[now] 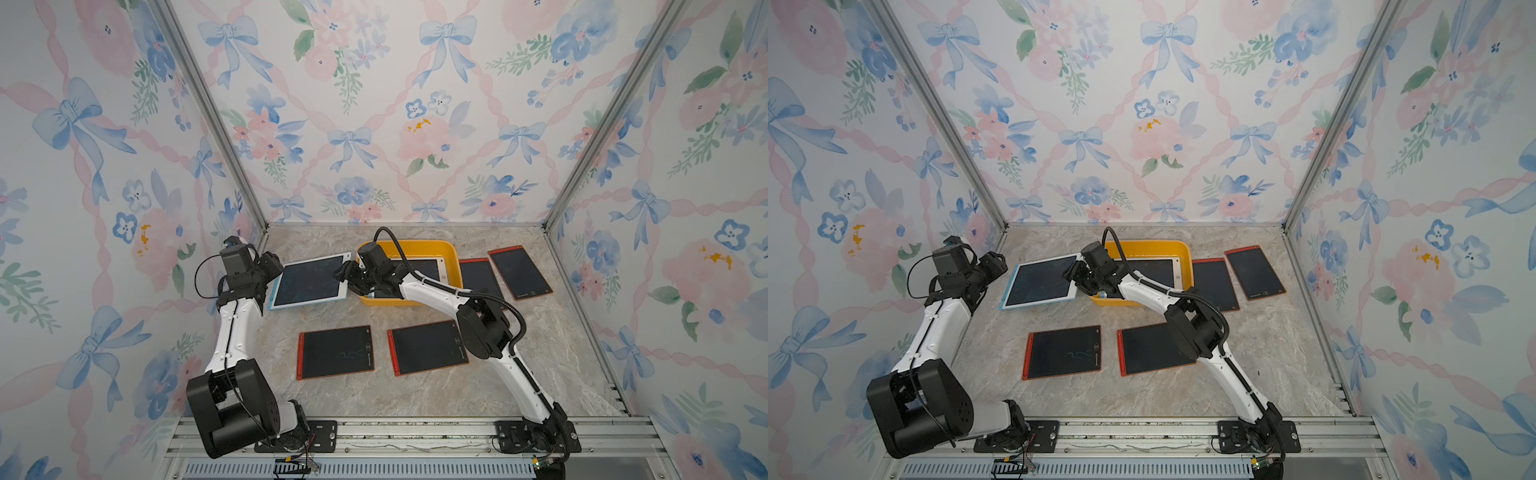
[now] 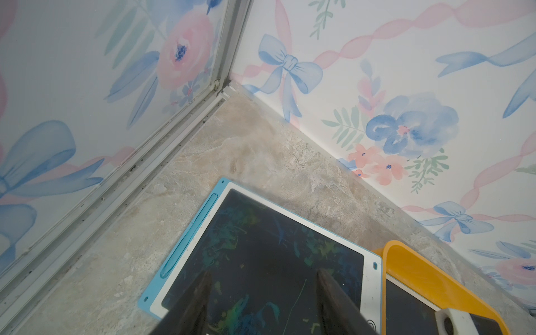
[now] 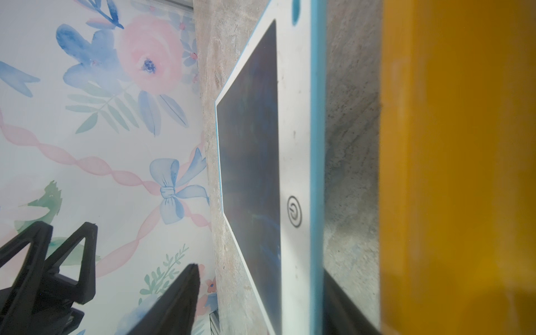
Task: Take out the writing tablet from the storage box
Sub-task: Place the writing tablet at the center of the board.
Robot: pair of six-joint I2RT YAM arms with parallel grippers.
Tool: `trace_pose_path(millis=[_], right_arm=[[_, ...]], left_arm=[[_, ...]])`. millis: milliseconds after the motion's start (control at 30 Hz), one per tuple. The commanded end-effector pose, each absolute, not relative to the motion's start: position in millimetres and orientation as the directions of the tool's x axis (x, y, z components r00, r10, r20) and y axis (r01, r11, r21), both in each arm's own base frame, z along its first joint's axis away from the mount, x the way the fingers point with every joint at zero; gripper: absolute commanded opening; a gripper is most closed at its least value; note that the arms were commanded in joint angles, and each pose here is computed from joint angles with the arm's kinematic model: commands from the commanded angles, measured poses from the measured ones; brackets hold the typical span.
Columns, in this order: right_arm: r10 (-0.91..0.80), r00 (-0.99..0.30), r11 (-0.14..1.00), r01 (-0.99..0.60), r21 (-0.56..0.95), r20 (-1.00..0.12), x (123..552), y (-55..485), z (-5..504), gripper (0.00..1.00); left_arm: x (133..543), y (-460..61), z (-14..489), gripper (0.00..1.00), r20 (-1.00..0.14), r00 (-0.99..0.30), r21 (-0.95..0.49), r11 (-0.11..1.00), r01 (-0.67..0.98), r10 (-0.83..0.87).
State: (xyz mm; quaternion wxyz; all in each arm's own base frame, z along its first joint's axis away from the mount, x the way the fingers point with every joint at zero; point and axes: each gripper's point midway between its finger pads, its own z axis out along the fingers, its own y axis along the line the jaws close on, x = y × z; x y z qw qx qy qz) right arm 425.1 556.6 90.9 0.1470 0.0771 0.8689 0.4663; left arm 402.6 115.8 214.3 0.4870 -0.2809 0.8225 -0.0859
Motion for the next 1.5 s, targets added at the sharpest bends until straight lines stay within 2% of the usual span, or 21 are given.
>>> trace_pose_path(millis=[0,633,833,1167,1333,1467], right_arm=[[0.265,-0.930,0.576,-0.061,0.815,-0.256,428,549,131,0.64],[0.244,-0.918,0.635,-0.093,0.767,-0.313,440,531,146,0.65],[0.236,-0.901,0.668,-0.121,0.734,-0.363,451,505,163,0.65],[0.228,-0.854,0.780,-0.126,0.612,-0.467,482,395,186,0.70],[0.192,-0.852,0.857,-0.096,0.506,-0.487,488,328,177,0.78],[0.126,-0.883,0.924,-0.061,0.378,-0.451,487,280,155,0.87]], left_arm=[[401,115,203,0.58,-0.733,-0.388,-0.421,0.821,-0.385,-0.558],[401,114,200,0.59,-0.728,-0.394,-0.425,0.820,-0.383,-0.561],[406,102,200,0.59,-0.731,-0.413,-0.418,0.835,-0.359,-0.543],[440,1,202,0.59,-0.745,-0.517,-0.379,0.905,-0.191,-0.421],[453,-42,191,0.59,-0.750,-0.559,-0.330,0.933,-0.146,-0.353],[464,-64,172,0.59,-0.735,-0.598,-0.304,0.944,-0.132,-0.320]])
